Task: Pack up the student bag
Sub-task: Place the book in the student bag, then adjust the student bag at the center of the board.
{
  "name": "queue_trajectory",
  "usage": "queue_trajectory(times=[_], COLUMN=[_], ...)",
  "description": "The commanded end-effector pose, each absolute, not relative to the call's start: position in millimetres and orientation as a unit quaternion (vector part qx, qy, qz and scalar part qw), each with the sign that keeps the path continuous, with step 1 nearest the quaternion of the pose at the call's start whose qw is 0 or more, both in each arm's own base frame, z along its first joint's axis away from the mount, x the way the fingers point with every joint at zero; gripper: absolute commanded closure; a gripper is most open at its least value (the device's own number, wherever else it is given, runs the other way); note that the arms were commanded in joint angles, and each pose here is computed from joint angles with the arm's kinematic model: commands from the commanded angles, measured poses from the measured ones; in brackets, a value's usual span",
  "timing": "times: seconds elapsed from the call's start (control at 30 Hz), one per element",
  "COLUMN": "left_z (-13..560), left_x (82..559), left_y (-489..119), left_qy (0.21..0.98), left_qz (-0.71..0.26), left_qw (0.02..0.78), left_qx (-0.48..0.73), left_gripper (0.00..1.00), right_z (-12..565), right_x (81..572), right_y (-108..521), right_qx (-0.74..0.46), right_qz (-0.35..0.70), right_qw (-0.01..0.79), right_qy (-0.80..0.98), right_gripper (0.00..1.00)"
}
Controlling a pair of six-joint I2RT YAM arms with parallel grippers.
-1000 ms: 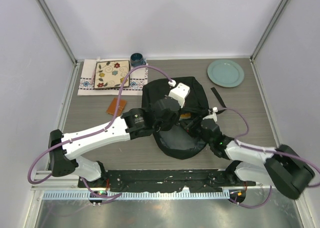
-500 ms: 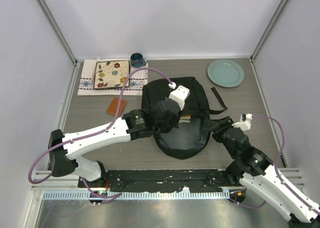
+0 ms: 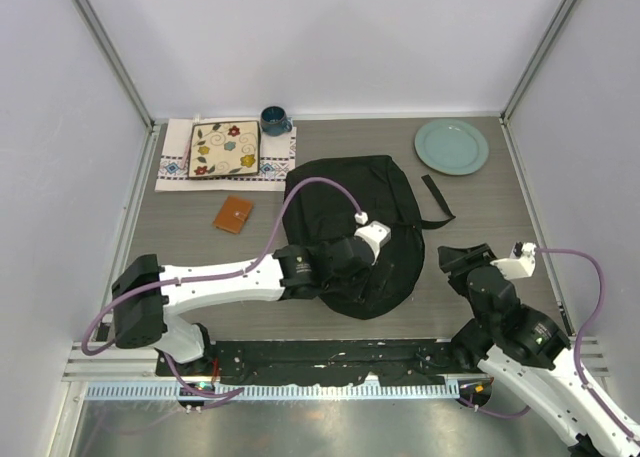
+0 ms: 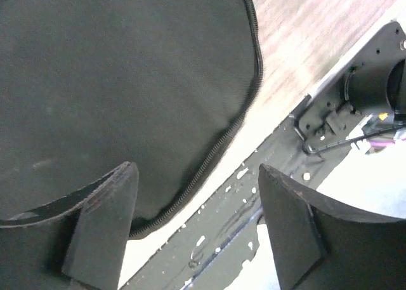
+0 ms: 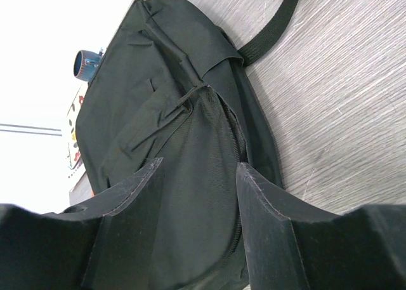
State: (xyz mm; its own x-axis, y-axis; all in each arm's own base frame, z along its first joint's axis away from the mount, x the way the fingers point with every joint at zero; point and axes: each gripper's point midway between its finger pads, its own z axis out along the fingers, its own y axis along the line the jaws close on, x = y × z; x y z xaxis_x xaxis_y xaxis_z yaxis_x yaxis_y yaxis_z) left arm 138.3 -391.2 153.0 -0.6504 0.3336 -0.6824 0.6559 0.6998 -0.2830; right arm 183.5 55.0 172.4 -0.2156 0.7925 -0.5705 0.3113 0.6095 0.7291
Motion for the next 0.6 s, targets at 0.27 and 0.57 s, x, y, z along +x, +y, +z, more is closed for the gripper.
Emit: queue_trajectory(times=[0.27,0.57], left_z=[242,216], left_x=[163,211], left_y=[-347,-269], left_qy=[0.838,0.877], left_qz=[-0.249,-0.164], left_qw=[0.432,0.443], left_qx=[0.221,0.087], left_gripper=[0.00,0.00], right_z=[153,124], right_x=[190,185], right_y=[75,112], right_qx=[0.359,0.318], right_qz=[0.248,0.260], right_qw=[0.478,0.402], right_qy=[0.762,0.818], right_gripper=[0.44,0.28])
